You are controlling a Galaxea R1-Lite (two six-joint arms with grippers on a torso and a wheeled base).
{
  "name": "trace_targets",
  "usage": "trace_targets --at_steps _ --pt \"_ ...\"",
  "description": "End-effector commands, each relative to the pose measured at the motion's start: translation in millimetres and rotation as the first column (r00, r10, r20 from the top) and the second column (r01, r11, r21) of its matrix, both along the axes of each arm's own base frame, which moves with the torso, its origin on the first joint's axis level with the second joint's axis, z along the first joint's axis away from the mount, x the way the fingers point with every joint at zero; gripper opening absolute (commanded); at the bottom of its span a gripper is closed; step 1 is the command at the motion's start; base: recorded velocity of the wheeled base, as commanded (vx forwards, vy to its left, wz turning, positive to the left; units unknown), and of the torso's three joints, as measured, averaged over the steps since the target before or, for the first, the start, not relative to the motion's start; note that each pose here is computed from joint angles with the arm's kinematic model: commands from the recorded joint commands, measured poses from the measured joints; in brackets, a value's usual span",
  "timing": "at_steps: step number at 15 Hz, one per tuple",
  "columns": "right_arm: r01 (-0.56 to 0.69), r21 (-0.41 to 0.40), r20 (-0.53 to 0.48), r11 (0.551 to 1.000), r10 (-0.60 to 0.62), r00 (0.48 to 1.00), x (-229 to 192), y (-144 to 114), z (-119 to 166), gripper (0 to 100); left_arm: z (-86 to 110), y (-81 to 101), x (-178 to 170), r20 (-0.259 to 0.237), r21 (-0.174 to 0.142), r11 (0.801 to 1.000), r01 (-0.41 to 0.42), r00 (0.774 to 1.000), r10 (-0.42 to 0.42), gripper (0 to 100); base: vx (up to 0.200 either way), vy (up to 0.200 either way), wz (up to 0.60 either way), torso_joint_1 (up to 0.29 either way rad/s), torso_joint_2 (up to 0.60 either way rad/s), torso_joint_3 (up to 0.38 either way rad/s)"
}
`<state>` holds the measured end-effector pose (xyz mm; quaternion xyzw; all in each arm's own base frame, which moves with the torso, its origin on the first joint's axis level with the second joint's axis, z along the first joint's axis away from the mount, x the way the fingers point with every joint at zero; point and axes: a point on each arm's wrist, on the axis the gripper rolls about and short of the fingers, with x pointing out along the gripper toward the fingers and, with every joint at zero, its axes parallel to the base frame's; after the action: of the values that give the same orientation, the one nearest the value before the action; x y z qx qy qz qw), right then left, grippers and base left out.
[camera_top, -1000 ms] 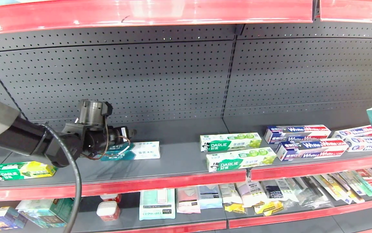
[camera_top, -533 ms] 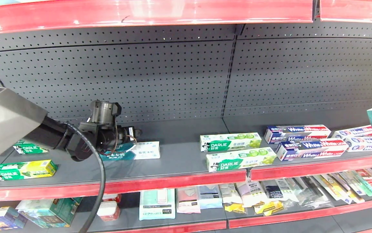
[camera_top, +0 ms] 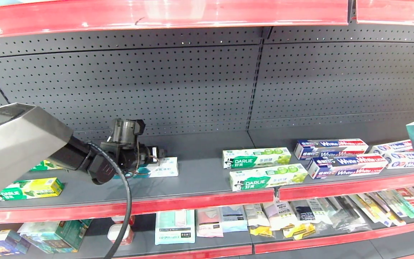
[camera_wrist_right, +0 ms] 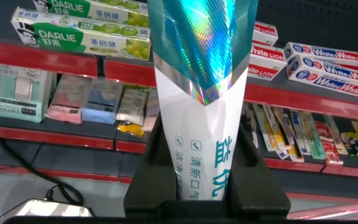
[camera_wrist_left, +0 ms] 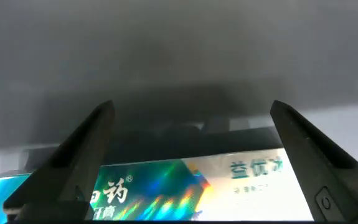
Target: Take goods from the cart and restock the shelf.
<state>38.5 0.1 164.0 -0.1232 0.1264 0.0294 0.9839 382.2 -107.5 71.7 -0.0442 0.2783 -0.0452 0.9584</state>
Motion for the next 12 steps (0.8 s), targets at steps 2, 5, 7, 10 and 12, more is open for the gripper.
trace_targets --at_steps 2,5,7,10,12 --pt "-0.002 0.0 0.0 1.0 0.002 1.0 -1 0 -1 0 -12.1 -2.2 4 -0.007 0.022 1.0 -0.013 1.0 0.013 100 0.0 0.0 0.0 0.0 0.0 0.0" --pt "0.0 0.0 -0.001 1.0 0.0 1.0 -1 0 -2 0 -12.8 -4.9 0 -0.014 0.028 1.0 -0.009 1.0 0.009 100 0.0 0.0 0.0 0.0 0.0 0.0" --pt "0.0 0.0 0.002 1.0 0.0 1.0 -2 0 -2 0 -13.3 -4.8 -2 -0.021 0.031 0.999 -0.008 1.0 0.009 100 0.0 0.0 0.0 0.0 0.0 0.0" --pt "0.0 0.0 0.003 1.0 0.0 1.0 -2 0 -2 0 -14.7 -0.2 -17 -0.053 0.051 0.999 -0.002 0.999 0.005 100 0.0 0.0 0.0 0.0 0.0 0.0" --pt "-0.002 0.0 -0.003 1.0 0.002 1.0 -2 0 -4 0 -14.8 2.4 -23 -0.064 0.055 0.998 -0.004 0.998 0.008 100 0.0 0.0 0.0 0.0 0.0 0.0"
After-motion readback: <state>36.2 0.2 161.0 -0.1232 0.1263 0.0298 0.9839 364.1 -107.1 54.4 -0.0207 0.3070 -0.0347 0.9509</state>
